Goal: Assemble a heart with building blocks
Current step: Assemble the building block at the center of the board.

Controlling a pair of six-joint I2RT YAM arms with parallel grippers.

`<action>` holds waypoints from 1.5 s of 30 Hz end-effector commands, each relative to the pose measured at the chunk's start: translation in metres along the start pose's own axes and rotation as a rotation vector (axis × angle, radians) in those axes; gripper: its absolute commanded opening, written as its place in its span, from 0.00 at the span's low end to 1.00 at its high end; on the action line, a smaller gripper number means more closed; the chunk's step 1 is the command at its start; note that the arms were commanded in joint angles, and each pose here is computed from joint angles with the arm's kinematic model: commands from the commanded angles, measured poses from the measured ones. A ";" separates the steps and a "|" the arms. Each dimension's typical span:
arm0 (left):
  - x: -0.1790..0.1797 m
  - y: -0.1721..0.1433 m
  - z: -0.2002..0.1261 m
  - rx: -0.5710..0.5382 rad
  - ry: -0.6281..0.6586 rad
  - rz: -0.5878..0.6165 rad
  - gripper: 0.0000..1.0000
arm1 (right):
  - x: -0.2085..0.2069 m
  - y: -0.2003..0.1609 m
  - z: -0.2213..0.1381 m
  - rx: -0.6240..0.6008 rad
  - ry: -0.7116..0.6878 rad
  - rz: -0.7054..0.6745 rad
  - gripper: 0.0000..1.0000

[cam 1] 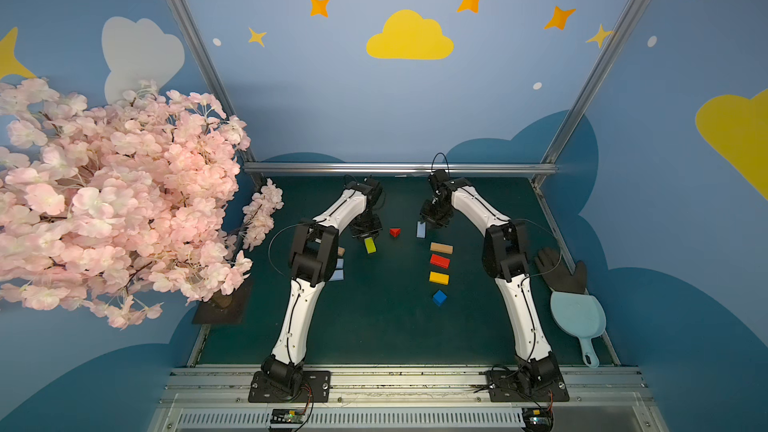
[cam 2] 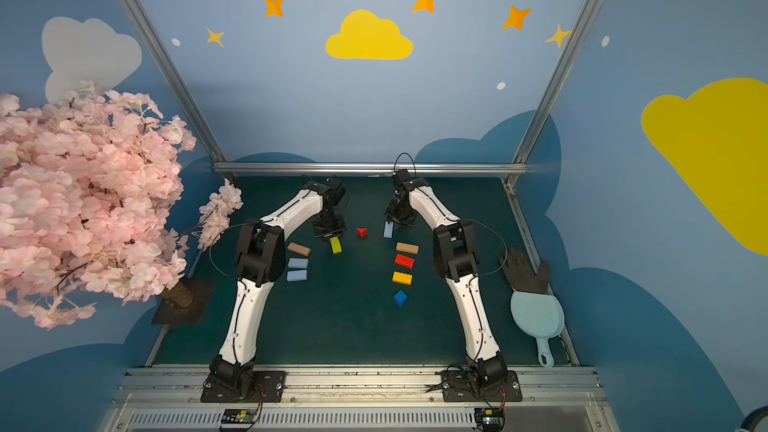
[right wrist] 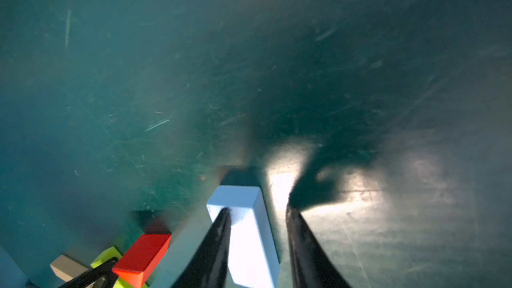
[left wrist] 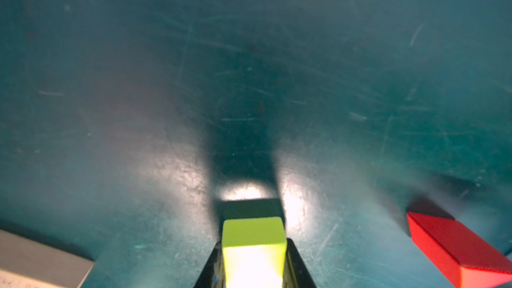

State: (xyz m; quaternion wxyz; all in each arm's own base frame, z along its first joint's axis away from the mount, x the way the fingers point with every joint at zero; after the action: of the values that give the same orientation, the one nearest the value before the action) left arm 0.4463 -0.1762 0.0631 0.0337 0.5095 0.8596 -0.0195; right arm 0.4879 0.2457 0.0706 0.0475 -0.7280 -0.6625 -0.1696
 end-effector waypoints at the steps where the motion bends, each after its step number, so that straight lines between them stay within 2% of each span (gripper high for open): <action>1: 0.004 -0.004 0.020 0.047 0.037 -0.024 0.21 | 0.002 -0.001 -0.001 -0.001 0.001 -0.031 0.40; 14: 0.002 0.000 0.020 0.041 0.039 -0.039 0.21 | 0.023 0.000 0.004 -0.023 0.010 -0.119 0.43; 23: -0.003 0.004 0.019 0.042 0.034 -0.057 0.20 | 0.022 -0.007 0.010 -0.006 -0.047 -0.204 0.38; 32: -0.003 0.001 0.019 0.048 0.045 -0.048 0.18 | 0.017 -0.014 0.011 0.000 -0.135 -0.257 0.19; 34: -0.004 -0.001 0.020 0.047 0.052 -0.042 0.18 | 0.015 -0.014 0.011 0.004 -0.139 -0.260 0.22; 39: -0.002 -0.004 0.019 0.046 0.063 -0.040 0.18 | 0.023 -0.014 0.008 -0.003 -0.111 -0.268 0.46; 45: -0.002 -0.003 0.018 0.044 0.061 -0.045 0.18 | 0.035 -0.015 0.006 -0.037 -0.122 -0.350 0.50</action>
State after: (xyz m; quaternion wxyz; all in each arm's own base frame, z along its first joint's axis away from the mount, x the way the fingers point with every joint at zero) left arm 0.4513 -0.1801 0.0626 0.0194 0.4937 0.8692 -0.0207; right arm 0.4794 0.2760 0.0743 -0.0224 -0.6299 -0.7617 -0.1502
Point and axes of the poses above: each gripper's point midway between its finger pads, its own z axis out along the fingers, its own x axis along the line the jaws close on, y = z × x, the point moved 4 cm from there along -z, back along the fingers, and after that the axes turned 10 degrees about -z, right-handed, at the moved point
